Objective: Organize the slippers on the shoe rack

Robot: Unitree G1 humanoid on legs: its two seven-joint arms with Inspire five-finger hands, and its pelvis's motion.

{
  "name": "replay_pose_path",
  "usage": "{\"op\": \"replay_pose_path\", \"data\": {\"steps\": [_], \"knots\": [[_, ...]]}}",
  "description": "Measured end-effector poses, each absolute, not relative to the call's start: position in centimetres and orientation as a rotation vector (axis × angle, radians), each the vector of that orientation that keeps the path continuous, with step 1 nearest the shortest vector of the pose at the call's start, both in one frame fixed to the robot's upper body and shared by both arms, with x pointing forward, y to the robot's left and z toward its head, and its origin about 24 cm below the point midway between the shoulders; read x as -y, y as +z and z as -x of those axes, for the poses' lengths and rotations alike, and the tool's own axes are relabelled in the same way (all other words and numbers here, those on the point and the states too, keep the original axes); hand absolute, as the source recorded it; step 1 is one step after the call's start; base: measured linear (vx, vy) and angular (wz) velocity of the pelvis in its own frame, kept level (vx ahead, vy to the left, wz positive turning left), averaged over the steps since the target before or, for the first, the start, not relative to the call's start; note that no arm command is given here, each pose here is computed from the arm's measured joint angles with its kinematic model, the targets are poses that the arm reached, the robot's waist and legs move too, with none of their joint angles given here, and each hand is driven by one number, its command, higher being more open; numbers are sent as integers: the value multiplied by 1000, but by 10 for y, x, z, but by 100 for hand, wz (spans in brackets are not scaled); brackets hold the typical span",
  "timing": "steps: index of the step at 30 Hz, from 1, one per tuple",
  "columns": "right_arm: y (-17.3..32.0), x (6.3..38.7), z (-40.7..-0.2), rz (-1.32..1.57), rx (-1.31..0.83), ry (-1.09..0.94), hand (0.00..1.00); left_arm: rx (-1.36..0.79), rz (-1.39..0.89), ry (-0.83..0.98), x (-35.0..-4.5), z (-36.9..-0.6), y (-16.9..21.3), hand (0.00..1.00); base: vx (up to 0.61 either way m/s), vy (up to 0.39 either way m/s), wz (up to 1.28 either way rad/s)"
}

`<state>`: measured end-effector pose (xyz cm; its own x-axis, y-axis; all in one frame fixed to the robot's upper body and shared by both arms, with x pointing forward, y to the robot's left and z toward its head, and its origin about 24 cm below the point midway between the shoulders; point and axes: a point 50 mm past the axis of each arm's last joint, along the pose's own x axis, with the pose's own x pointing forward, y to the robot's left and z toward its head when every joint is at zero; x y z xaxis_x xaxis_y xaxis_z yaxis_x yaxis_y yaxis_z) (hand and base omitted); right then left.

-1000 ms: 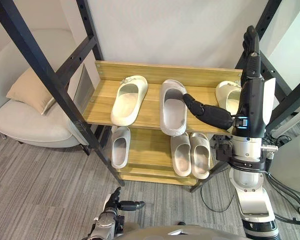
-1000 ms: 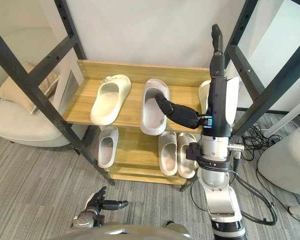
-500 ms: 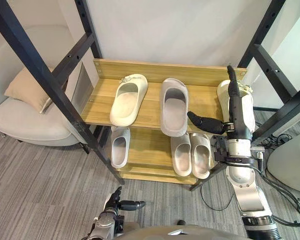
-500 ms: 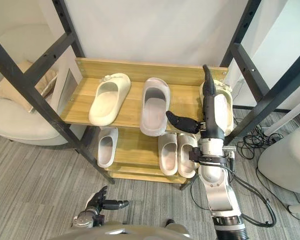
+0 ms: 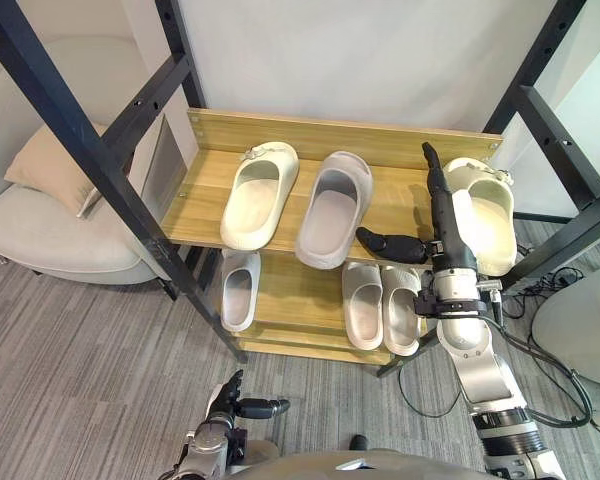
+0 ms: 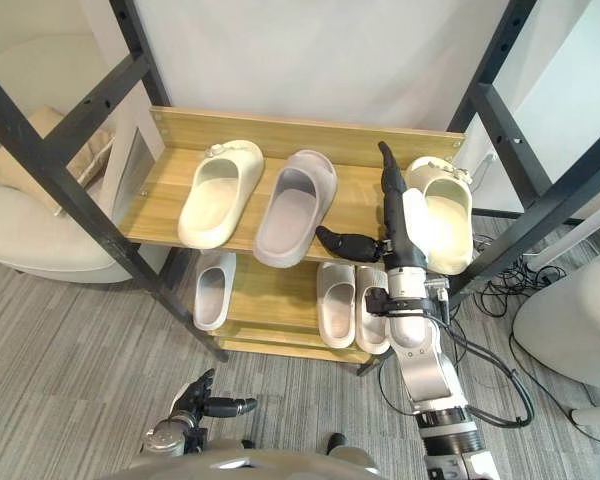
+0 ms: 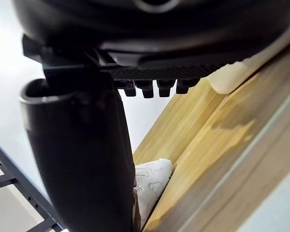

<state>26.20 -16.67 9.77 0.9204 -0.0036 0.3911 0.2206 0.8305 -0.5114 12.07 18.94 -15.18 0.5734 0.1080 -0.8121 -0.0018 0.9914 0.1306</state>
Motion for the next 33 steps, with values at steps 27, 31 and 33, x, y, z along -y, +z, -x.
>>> {"op": "replay_pose_path", "data": {"steps": [27,31,33], "knots": [[157,153,-245,505,673,-156,100,-948,-117,72,-190,-125,-150,100,-8,1,3],[164,153,-241,488,708,-167,100,-949,-117,72,-191,-125,-150,100,0,0,0],[165,152,-241,474,716,-169,100,-948,-117,73,-191,-125,-150,100,0,0,0]]}}
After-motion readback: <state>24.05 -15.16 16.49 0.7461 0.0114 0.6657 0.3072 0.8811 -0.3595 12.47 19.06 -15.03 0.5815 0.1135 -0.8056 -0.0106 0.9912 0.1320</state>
